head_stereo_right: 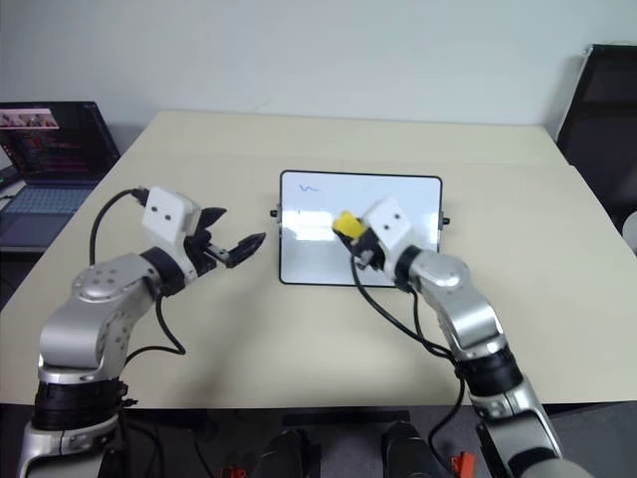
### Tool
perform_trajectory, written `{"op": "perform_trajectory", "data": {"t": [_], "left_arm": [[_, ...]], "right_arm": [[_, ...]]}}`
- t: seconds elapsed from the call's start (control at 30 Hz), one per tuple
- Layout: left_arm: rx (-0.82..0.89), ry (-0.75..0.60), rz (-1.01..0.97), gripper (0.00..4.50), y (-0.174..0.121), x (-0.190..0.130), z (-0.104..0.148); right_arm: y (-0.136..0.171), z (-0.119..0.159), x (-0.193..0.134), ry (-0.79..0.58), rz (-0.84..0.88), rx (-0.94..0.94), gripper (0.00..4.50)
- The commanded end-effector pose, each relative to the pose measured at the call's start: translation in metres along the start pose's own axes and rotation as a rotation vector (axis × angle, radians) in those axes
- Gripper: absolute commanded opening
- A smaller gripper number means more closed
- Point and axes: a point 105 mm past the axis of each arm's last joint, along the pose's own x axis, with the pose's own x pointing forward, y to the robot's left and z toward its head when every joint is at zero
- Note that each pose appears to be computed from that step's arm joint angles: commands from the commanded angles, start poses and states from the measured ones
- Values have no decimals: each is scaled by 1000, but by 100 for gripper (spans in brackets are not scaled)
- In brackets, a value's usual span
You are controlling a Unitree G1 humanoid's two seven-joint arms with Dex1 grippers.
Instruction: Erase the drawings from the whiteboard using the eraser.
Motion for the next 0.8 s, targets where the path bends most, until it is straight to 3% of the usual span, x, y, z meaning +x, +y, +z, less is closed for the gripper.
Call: {"op": "perform_trajectory", "data": {"t": [0.03,0.33,0.47,0.8], "left_arm": [[40,-34,6,450,5,1,12],[58,-24,-33,450,0,7,10],[65,-24,-54,450,-6,8,10],[64,-28,-70,450,-13,10,9]], "right_arm": [[-3,17,20,-15,6,-94,134],[-4,31,72,44,61,-239,134],[-9,24,90,109,70,-202,134],[-24,30,104,152,54,-194,134]]}}
